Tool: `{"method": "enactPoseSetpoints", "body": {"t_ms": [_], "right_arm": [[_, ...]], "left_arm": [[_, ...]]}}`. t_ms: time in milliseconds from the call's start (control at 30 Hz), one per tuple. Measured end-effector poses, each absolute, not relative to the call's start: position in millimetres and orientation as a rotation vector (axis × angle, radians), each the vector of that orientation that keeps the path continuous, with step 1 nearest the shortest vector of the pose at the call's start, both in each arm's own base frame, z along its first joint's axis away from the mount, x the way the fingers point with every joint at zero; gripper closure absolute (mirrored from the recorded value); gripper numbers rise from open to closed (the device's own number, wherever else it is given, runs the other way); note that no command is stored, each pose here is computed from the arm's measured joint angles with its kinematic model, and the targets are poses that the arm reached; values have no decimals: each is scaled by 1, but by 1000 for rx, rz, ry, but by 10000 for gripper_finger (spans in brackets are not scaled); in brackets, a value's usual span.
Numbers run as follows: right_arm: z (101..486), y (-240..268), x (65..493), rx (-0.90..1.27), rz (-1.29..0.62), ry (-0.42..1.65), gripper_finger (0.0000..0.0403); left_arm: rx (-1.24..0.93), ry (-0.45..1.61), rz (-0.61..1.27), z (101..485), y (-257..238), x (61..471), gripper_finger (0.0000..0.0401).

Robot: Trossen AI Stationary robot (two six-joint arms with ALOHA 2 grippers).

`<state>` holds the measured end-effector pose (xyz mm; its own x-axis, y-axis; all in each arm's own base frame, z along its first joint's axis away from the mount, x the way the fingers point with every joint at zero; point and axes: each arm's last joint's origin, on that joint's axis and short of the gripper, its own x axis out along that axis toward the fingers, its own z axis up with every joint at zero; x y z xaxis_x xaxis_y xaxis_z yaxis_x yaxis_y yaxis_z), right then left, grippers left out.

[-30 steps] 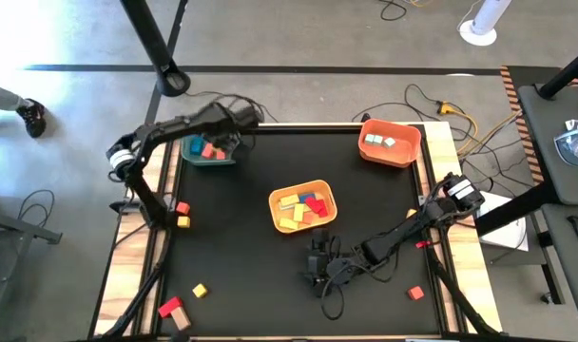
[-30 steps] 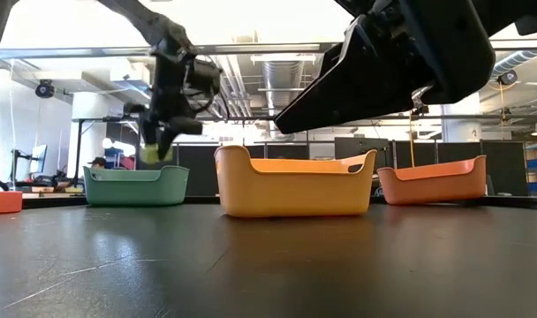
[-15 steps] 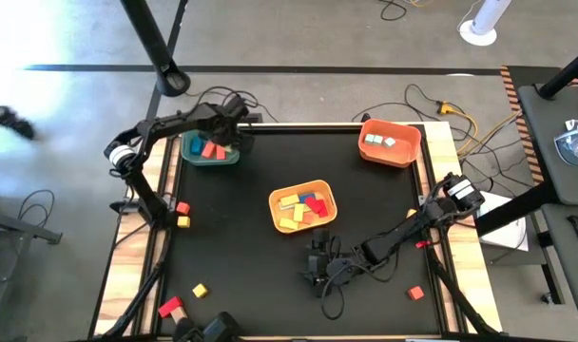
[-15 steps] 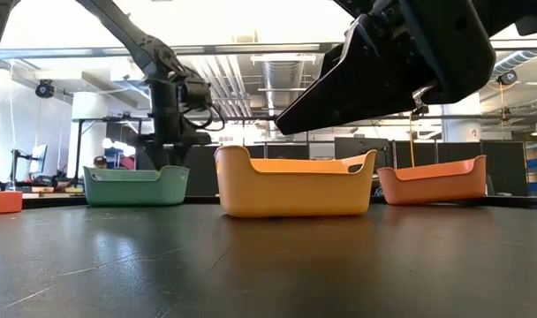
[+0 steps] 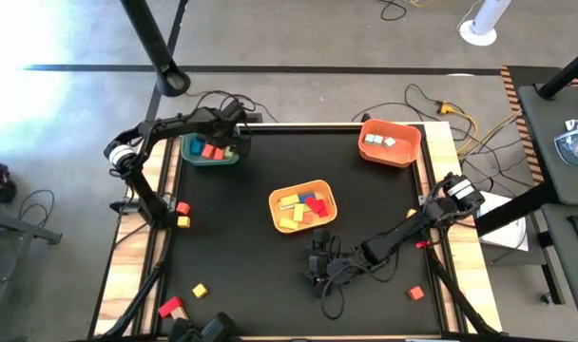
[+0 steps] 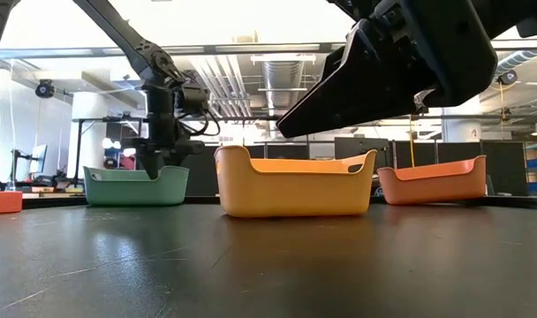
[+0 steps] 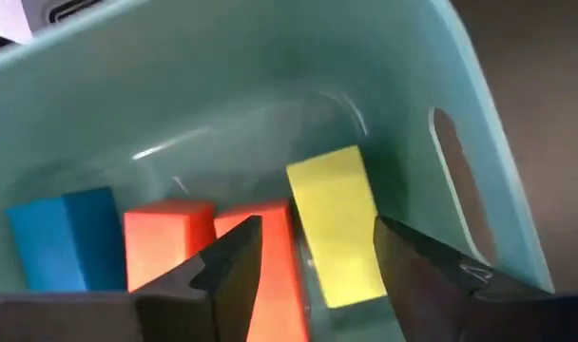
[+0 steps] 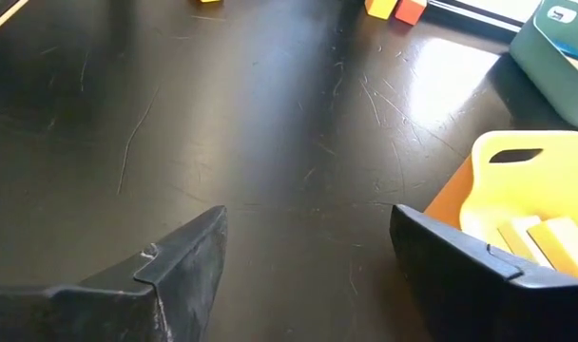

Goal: Sort blocks by size
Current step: Put the green thick block into the blue bin, then put the red thick block into the blue bin

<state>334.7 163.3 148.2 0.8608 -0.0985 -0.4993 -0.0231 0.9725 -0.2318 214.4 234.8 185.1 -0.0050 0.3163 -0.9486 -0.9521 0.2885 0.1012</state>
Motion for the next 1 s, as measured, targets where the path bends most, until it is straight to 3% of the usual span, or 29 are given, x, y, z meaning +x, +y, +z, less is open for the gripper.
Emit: {"method": "enactPoseSetpoints", "body": {"t_ms": [167,400,667,1000], "right_arm": [[147,163,334,-235,-41,538,118],[146,163,333,-239,-40,539,104],[145,162,333,-239,-40,543,101],[145,161,333,-207,-50,537,120]], "left_arm": [[-736,1186,1144,198,236,214,196],[-657,1284,1042,261,200,220,191],[-539,1250,780,308,82,223,191],[-411,1261,366,272,-96,199,191]]}}
